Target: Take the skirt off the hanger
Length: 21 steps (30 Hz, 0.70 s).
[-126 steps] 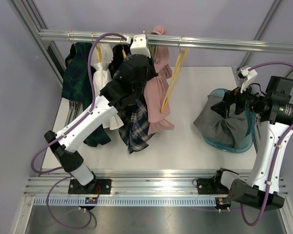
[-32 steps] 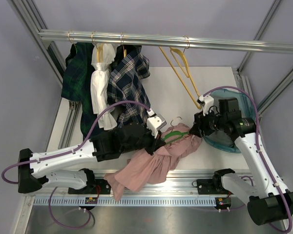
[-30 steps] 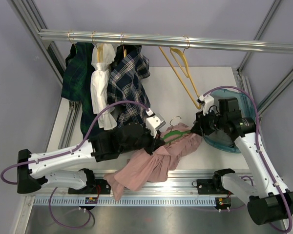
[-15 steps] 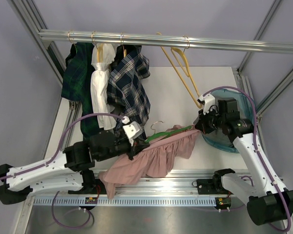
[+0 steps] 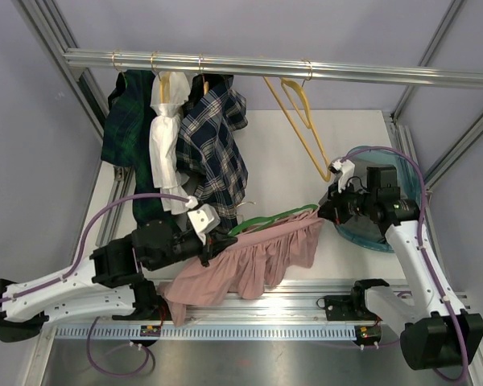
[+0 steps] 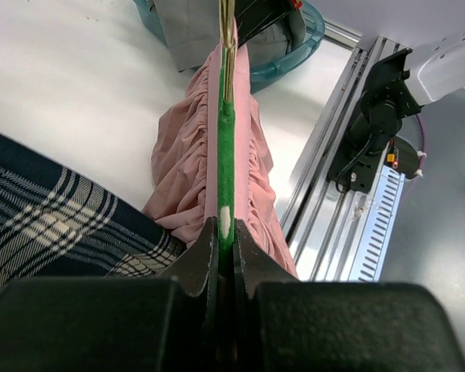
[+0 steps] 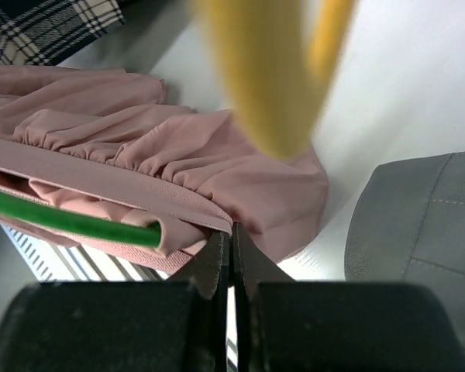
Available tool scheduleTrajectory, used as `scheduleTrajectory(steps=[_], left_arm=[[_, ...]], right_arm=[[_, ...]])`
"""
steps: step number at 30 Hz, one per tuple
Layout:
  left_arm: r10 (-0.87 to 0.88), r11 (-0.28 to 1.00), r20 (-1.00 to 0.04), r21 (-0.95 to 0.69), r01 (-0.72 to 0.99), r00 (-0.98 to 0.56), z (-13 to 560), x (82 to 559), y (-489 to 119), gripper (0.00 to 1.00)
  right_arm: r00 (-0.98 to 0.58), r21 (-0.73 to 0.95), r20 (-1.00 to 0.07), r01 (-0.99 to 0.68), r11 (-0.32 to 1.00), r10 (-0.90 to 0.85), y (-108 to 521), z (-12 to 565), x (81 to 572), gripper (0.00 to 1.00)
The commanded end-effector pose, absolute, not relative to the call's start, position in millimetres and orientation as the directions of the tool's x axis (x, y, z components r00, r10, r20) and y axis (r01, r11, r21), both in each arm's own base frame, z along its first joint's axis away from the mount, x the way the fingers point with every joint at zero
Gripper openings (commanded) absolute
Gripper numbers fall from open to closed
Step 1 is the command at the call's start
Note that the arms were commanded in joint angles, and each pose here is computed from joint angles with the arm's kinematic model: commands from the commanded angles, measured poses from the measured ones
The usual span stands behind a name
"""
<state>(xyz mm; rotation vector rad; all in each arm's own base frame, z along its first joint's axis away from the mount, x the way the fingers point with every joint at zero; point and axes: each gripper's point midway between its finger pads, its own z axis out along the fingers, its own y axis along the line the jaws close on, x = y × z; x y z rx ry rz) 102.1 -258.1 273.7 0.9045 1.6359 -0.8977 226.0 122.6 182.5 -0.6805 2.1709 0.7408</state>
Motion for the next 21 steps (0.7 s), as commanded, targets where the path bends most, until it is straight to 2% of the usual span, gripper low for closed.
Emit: scheduleTrajectory(steps=[1,7,12,18,19,20,21], left_arm=[[0.021,0.427,-0.992,-0.104,0.898,-0.125,310,107,-269,0.00],[-0.081,0.458,-0.993,-0.109,0.882,-0.081,333,111,-253,0.00],[-0.088,0.479,-0.992,-0.120,0.869,-0.089,330,108,-233,0.00],[-0.052,0.470,-0.992,-0.124,0.874,-0.113,315,109,-245,0.00],[-0.042,0.467,-0.993,-0.117,0.876,-0.110,314,110,-248,0.00],[-0.017,0.468,-0.994,-0.105,0.877,-0.109,309,113,-258,0.00],[-0.006,0.470,-0.996,-0.086,0.878,-0.094,309,115,-261,0.00]], right_arm=[[-0.598,0.127,-0.747,-0.557,0.821,-0.290,79,153,265,0.00],[-0.638,0.050,-0.697,-0.498,0.866,-0.327,57,123,269,0.00],[-0.626,0.030,-0.720,-0.457,0.889,-0.298,45,127,268,0.00],[-0.561,0.125,-0.772,-0.597,0.792,-0.301,75,146,251,0.00],[-0.536,0.132,-0.788,-0.627,0.767,-0.303,81,153,250,0.01],[-0.529,0.132,-0.785,-0.651,0.748,-0.322,83,154,245,0.06],[-0.525,0.137,-0.786,-0.664,0.735,-0.327,85,157,243,0.16]])
